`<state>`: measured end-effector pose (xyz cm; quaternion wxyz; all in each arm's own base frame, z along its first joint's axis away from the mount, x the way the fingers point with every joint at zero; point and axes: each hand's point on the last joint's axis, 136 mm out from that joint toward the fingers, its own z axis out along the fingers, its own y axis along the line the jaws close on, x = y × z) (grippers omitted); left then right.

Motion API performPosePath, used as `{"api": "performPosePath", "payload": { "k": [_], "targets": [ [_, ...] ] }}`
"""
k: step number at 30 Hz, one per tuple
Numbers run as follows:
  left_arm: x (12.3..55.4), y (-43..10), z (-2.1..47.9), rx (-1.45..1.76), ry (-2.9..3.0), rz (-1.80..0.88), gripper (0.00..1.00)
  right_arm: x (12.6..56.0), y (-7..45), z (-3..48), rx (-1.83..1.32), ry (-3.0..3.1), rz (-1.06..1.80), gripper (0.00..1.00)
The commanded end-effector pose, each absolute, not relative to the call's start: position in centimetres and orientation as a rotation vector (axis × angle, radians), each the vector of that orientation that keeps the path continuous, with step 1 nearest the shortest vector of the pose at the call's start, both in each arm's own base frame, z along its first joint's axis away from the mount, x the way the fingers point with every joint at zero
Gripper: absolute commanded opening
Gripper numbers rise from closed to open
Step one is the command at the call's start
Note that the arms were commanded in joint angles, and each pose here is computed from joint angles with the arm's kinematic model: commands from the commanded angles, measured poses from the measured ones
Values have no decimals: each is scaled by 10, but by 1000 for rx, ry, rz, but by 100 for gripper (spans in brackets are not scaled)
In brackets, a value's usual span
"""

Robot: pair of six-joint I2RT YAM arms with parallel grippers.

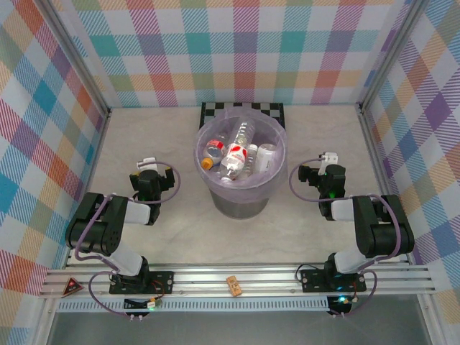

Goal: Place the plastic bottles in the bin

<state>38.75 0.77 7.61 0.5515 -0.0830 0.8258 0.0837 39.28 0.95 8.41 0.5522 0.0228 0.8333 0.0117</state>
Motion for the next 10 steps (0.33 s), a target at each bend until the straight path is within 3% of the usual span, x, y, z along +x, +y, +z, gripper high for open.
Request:
{"api": "performPosePath", "payload": {
  "k": [1,10],
  "targets": [
    [394,6,87,-205,1906,171,100,398,9,91,52,1945,39,99],
    [393,7,88,-206,1905,172,100,397,9,92,51,1940,42,99]
  ]
}}
